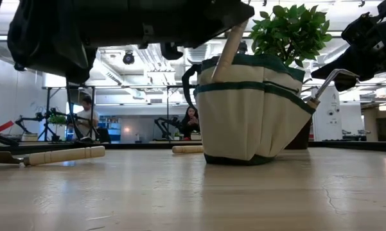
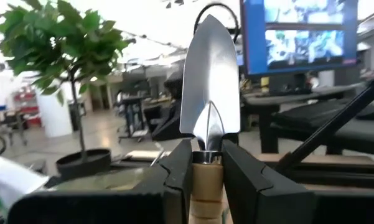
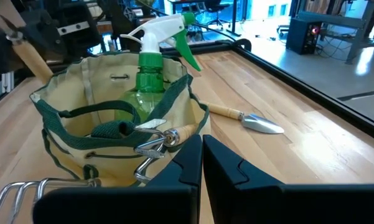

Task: Pick & Place Garden tools in Gardening bag
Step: Put the middle brown trowel into the green gardening bag

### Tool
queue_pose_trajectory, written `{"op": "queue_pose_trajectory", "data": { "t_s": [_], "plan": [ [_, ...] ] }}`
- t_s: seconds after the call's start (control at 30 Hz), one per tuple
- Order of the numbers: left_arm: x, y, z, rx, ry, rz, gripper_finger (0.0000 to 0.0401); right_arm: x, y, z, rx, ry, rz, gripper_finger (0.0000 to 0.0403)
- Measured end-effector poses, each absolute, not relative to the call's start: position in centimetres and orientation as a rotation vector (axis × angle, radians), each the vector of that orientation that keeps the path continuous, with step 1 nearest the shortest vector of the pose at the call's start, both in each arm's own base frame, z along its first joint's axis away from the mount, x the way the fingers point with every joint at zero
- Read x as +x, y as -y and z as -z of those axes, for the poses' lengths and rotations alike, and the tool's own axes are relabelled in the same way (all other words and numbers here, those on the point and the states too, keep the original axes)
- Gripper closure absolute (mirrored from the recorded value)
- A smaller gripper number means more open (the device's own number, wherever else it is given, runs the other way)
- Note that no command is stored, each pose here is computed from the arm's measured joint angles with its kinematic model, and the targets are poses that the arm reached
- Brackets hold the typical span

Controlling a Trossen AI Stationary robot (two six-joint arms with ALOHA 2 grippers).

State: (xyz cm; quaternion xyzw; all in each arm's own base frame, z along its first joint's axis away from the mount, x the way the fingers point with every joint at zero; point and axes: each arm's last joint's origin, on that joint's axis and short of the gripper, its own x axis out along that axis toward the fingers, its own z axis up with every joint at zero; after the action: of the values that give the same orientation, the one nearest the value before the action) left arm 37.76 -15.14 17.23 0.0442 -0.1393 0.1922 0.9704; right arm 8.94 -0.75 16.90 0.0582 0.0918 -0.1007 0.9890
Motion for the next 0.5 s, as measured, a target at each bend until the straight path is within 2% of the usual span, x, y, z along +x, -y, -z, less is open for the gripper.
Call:
{"op": "queue_pose_trajectory", "data": {
  "t_s": [0.5],
  "plan": [
    [38.3, 14.4, -15.6, 0.123, 0.252, -0.366, 0.0335, 8.9, 0.7, -16.9, 0.117, -0.184, 0.202, 0.0394]
  ]
}}
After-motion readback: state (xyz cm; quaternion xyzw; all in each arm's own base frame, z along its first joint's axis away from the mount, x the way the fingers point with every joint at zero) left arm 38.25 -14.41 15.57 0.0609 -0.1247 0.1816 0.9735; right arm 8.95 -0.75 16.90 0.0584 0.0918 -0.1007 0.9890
